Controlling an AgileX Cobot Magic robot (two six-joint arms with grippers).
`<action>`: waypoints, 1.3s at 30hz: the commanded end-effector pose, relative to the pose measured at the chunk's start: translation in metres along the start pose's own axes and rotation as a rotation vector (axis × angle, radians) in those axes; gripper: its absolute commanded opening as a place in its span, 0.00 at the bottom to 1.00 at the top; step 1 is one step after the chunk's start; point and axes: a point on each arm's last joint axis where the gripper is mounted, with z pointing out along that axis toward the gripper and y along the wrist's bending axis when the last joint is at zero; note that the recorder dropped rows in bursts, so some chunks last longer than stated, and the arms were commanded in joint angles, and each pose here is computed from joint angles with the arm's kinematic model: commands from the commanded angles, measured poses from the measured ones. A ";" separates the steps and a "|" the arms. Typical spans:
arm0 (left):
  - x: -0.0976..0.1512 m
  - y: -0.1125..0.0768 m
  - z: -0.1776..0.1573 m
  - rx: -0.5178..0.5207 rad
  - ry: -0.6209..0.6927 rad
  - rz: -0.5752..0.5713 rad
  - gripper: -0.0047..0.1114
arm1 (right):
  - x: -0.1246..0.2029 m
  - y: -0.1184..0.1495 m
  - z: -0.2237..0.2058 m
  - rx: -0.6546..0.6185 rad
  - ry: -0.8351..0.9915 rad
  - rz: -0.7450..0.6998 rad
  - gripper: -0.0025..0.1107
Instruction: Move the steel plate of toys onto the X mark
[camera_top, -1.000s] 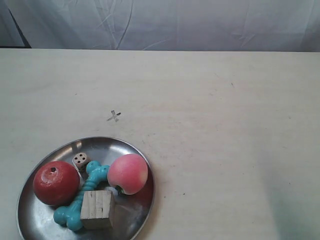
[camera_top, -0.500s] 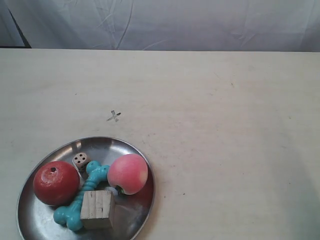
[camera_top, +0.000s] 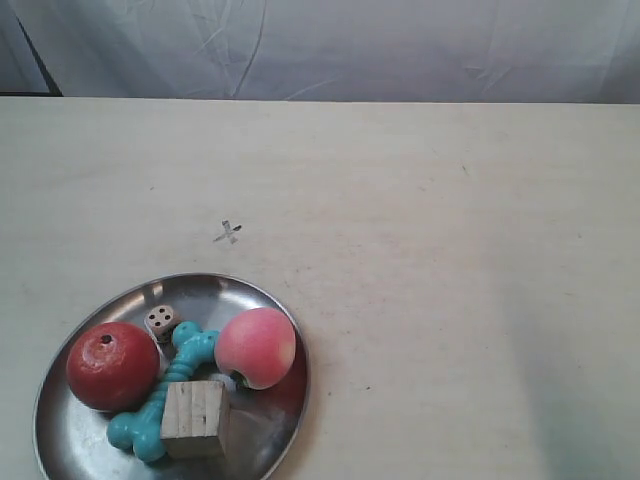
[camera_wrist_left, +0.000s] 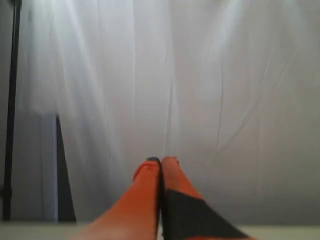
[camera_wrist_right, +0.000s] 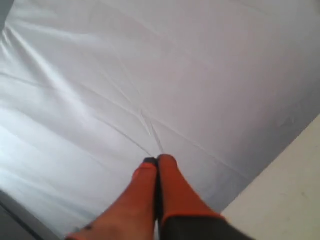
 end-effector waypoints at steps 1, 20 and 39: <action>0.023 0.003 0.038 -0.072 0.379 -0.199 0.04 | 0.002 0.015 0.023 0.117 0.261 -0.265 0.02; 0.120 -0.023 0.066 -0.048 1.338 -0.419 0.04 | 0.120 -0.027 0.112 0.217 1.423 -0.391 0.02; 0.130 -0.014 0.076 -0.106 1.341 -0.468 0.04 | 0.205 -0.031 0.118 0.093 1.537 -0.259 0.02</action>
